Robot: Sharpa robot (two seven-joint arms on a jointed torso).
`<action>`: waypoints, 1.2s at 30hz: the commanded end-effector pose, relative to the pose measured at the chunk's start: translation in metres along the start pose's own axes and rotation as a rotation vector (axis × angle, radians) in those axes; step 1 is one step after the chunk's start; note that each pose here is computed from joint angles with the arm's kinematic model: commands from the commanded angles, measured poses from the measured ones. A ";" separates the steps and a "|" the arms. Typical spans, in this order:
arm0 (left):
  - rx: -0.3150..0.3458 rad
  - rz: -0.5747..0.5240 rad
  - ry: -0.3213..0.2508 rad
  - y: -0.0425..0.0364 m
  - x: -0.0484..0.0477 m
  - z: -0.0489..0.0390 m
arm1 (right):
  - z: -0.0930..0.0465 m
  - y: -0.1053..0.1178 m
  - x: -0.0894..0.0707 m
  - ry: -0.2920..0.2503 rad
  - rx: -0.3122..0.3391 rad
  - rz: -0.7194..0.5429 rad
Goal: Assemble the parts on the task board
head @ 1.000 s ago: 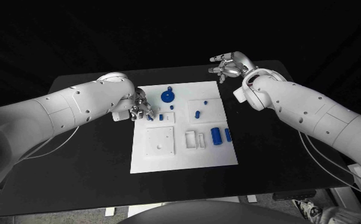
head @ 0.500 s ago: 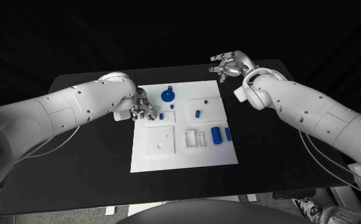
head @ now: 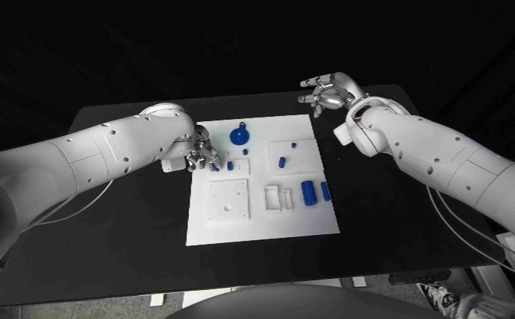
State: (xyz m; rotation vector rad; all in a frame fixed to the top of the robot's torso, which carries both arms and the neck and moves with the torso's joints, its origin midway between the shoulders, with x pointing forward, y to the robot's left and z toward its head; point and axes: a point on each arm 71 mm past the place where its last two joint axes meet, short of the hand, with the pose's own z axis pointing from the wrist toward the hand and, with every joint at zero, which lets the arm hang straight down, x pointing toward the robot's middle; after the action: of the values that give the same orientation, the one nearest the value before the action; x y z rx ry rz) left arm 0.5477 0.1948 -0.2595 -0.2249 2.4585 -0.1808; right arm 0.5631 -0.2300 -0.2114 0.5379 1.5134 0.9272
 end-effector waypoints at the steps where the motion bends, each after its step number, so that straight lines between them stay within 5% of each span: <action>1: -0.005 0.015 -0.002 0.0005 0.0004 0.0002 | 0.000 0.001 0.001 0.010 -0.009 -0.002; 36: 0.004 0.037 -0.003 -0.0039 0.0021 -0.0003 | 0.000 0.001 0.001 0.011 -0.010 -0.001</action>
State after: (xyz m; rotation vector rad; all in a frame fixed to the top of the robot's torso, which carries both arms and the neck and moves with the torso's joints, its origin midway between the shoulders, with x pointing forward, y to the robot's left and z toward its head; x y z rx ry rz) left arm 0.5473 0.1925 -0.2591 -0.1939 2.4516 -0.1673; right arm 0.5628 -0.2298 -0.2117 0.5375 1.5141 0.9282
